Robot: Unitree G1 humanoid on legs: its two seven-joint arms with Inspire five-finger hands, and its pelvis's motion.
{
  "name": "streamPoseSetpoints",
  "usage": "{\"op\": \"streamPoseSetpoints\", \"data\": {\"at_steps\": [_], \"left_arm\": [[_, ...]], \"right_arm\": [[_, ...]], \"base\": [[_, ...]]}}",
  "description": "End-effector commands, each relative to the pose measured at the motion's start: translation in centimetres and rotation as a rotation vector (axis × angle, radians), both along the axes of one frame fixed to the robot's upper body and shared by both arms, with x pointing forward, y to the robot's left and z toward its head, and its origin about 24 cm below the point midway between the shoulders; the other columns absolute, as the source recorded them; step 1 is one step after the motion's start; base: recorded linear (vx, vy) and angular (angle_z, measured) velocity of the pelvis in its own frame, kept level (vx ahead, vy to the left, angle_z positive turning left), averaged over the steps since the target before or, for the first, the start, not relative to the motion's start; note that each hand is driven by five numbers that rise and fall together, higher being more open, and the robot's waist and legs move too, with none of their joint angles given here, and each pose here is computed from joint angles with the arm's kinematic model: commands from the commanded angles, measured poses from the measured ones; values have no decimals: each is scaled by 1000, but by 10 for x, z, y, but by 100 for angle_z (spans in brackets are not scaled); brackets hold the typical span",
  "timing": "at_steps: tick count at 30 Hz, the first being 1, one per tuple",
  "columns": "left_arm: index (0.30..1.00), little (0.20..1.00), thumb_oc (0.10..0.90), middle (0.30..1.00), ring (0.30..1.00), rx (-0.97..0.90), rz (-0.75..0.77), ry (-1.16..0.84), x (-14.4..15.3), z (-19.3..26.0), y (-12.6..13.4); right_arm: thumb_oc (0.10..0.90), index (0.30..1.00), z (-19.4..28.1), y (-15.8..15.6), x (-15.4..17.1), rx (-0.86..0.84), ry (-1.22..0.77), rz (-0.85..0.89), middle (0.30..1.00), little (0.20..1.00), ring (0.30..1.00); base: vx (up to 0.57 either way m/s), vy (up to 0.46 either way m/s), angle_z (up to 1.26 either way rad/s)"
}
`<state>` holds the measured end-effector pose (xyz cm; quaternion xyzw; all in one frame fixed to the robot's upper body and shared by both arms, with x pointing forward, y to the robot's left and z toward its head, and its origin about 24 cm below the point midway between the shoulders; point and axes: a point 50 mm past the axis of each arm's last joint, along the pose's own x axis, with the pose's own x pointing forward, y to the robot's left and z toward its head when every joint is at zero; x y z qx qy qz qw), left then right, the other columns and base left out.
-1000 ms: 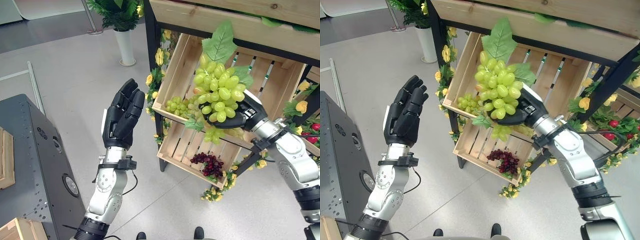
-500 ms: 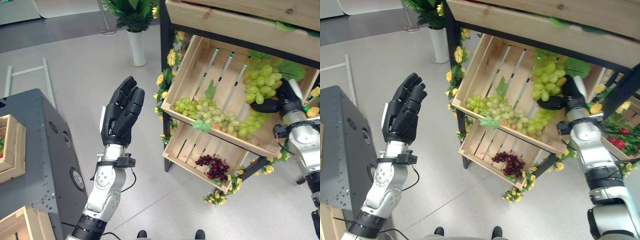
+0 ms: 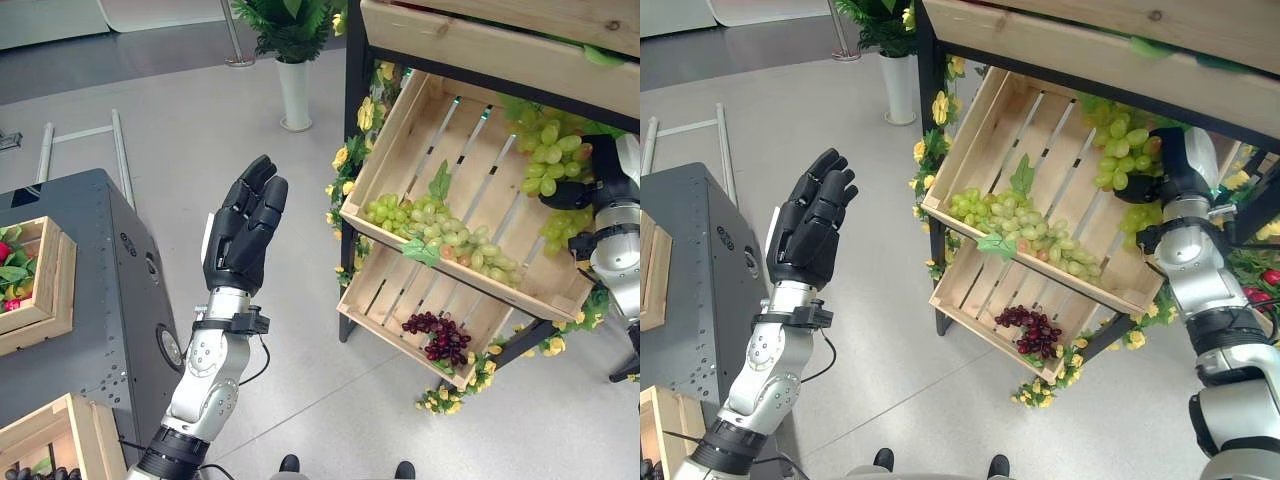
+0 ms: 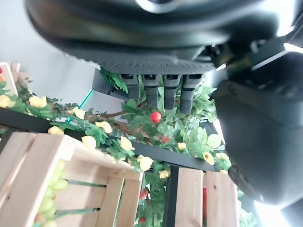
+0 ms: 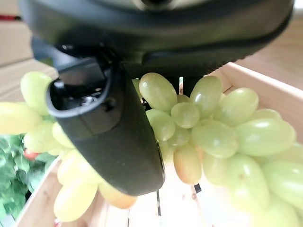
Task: Pick up the fruits from the basket on one side to the basket on the other side
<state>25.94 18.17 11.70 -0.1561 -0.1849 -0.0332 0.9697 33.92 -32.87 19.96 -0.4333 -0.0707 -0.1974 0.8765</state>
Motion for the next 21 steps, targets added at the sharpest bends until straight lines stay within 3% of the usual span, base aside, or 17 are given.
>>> {"op": "streamPoseSetpoints", "data": {"at_steps": [1, 7, 8, 9, 11, 12, 17, 21], "left_arm": [[900, 900, 800, 900, 900, 66, -92, -227, 13, 48, -10], [900, 900, 800, 900, 900, 75, -102, -235, 16, 51, -16], [900, 900, 800, 900, 900, 76, -102, -236, 17, 51, -17], [900, 900, 800, 900, 900, 77, -103, -236, 17, 51, -18], [900, 900, 800, 900, 900, 79, -103, -235, 18, 51, -18], [900, 900, 800, 900, 900, 80, -101, -235, 18, 51, -19], [900, 900, 800, 900, 900, 90, -100, -238, 18, 51, -19], [900, 900, 800, 900, 900, 98, -94, -239, 18, 50, -19]], "right_arm": [[400, 300, 66, 14, 6, -88, -133, 80, 300, 300, 300], [416, 324, 22, 24, 16, -29, 124, 160, 324, 324, 324], [461, 392, 19, 25, 17, -28, 145, 170, 392, 392, 392], [679, 719, 15, 28, 18, -15, 187, 197, 719, 719, 719], [745, 818, 7, 30, 19, 3, 238, 221, 818, 818, 818], [800, 900, 1, 33, 19, 45, 267, 244, 900, 900, 900], [800, 900, -25, 40, 18, 127, 465, 325, 900, 900, 900], [800, 900, -31, 38, 16, 135, 499, 331, 900, 900, 900]], "base": [[-5, -17, 5], [-5, -10, 2], [0, 0, 0], [0, 0, 0], [0, 0, 0], [0, 0, 0], [0, 0, 0], [-4, -7, -2]]}}
